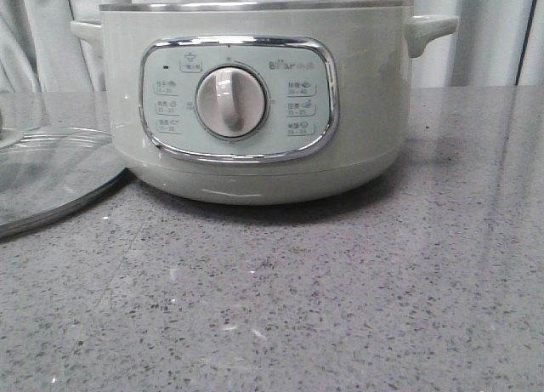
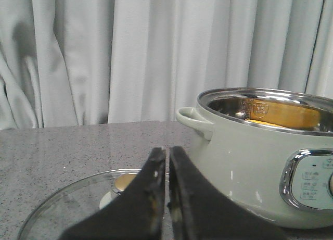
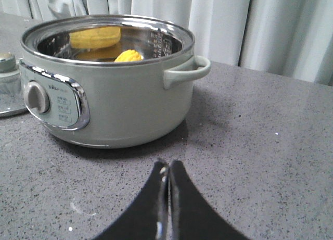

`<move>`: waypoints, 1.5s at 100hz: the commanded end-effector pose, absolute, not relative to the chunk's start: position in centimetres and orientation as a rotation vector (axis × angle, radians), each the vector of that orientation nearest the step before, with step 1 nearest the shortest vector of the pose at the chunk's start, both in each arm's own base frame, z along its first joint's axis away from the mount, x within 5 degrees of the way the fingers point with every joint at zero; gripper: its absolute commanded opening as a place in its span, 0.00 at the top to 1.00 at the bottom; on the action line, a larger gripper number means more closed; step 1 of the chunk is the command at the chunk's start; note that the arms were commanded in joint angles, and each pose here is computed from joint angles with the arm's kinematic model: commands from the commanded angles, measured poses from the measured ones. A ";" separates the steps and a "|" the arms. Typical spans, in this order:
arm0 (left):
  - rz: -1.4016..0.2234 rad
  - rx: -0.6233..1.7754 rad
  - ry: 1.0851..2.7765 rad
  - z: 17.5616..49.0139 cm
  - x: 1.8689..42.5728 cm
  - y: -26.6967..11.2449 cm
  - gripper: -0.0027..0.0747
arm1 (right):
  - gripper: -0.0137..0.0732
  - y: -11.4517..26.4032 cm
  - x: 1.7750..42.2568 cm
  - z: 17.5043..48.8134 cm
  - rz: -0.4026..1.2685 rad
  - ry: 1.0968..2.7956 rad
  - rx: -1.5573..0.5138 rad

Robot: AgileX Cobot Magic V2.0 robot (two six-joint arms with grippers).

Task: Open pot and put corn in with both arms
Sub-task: 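Release the lid on the table and withdraw both grippers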

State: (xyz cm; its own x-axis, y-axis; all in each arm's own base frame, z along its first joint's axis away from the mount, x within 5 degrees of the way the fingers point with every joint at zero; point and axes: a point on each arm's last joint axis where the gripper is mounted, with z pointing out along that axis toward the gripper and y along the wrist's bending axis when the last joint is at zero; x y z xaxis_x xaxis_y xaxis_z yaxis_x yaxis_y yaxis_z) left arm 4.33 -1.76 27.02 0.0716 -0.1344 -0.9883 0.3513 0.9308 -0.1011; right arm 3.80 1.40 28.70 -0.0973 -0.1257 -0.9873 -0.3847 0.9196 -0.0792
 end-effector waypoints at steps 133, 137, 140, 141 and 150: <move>-0.150 -0.070 1.758 18.1 5.3 -0.4 0.99 | 0.92 1.4 3.8 30.0 0.222 1.587 -0.381; -0.154 -0.064 1.758 18.1 5.3 -0.4 0.99 | 0.92 1.4 3.8 30.0 0.222 1.587 -0.381; -0.156 -0.061 1.756 18.2 5.3 -0.4 0.99 | 0.92 1.4 3.8 30.0 0.222 1.587 -0.381; -0.156 -0.061 1.756 18.2 5.3 -0.4 0.99 | 0.92 1.4 3.8 30.0 0.222 1.587 -0.381; -0.156 -0.061 1.756 18.2 5.3 -0.4 0.99 | 0.92 1.4 3.8 30.0 0.222 1.587 -0.381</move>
State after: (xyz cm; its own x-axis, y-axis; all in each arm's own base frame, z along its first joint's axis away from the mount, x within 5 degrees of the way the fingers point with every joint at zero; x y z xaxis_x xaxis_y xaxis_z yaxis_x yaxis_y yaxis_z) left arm 5.34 -0.37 18.42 -0.2358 -0.1166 -0.9648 0.0349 0.9911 -0.1283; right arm 3.80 1.37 28.60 -0.1059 -0.1300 -0.9859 -0.3834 0.9201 -0.0801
